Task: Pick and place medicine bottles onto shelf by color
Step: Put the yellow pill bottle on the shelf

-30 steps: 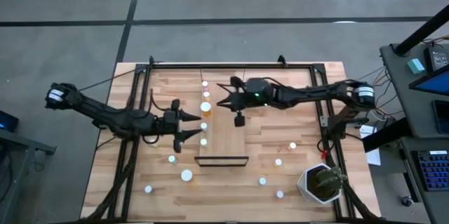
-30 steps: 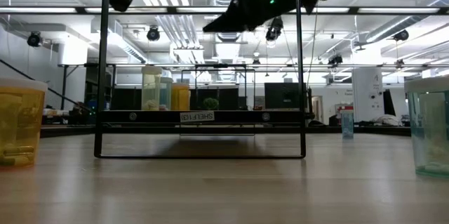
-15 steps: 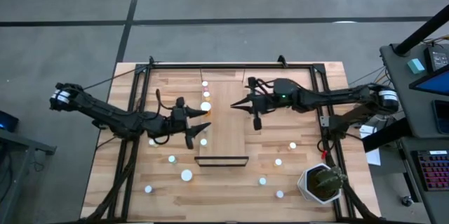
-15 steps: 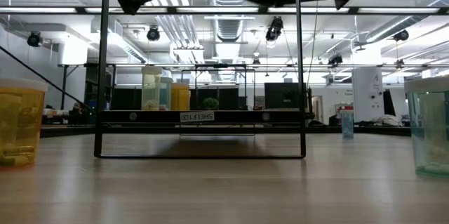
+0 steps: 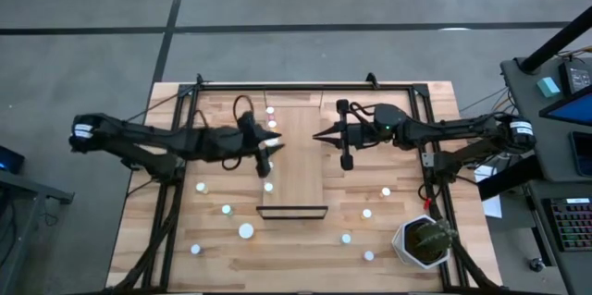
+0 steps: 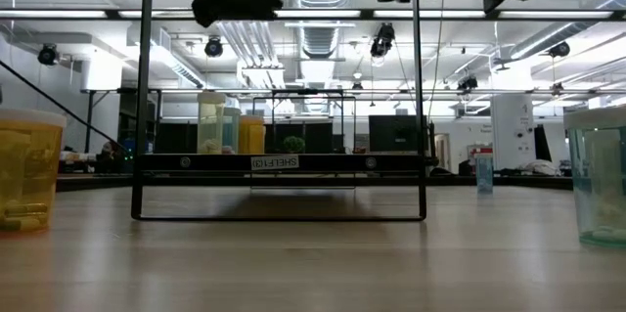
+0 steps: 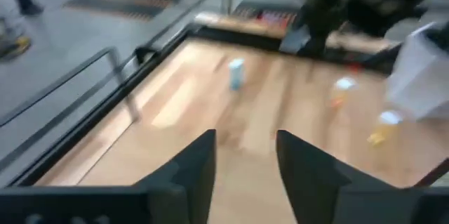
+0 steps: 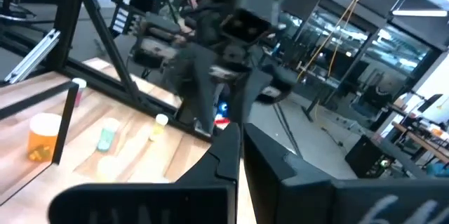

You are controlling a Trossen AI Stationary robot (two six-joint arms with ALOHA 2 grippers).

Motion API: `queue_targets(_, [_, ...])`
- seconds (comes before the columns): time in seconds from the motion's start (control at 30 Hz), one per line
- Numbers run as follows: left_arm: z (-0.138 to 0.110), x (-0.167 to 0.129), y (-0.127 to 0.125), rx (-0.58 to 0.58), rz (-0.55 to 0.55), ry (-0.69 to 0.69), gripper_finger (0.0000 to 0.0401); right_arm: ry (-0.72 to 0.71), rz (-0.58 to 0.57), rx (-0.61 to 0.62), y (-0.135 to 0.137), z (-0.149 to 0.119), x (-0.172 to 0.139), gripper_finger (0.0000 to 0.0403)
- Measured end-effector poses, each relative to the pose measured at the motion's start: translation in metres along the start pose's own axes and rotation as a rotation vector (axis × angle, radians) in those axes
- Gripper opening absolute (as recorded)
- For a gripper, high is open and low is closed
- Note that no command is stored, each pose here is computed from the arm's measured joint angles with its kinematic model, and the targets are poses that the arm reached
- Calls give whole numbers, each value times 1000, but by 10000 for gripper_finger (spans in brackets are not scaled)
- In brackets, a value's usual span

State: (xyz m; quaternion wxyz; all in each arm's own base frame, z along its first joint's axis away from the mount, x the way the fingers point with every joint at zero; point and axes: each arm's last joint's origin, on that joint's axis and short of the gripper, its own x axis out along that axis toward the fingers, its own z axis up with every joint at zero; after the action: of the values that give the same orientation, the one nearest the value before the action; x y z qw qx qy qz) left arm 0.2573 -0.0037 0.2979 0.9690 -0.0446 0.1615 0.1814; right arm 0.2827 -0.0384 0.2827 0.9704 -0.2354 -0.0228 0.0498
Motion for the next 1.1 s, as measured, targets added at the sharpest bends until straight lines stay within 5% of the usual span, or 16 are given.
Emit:
queue_targets(0.33, [-13, 20, 63, 53, 133, 194, 6, 12, -20, -1, -4, -2, -2, 9])
queue_targets(0.53, [-26, 46, 93, -12, 100, 261, 1, 32, -29, 1, -7, -5, -3, 9])
queue_targets(1.1, [-48, 69, 100, 5, 97, 372, 0, 71, -42, 27, -13, -11, -6, 9])
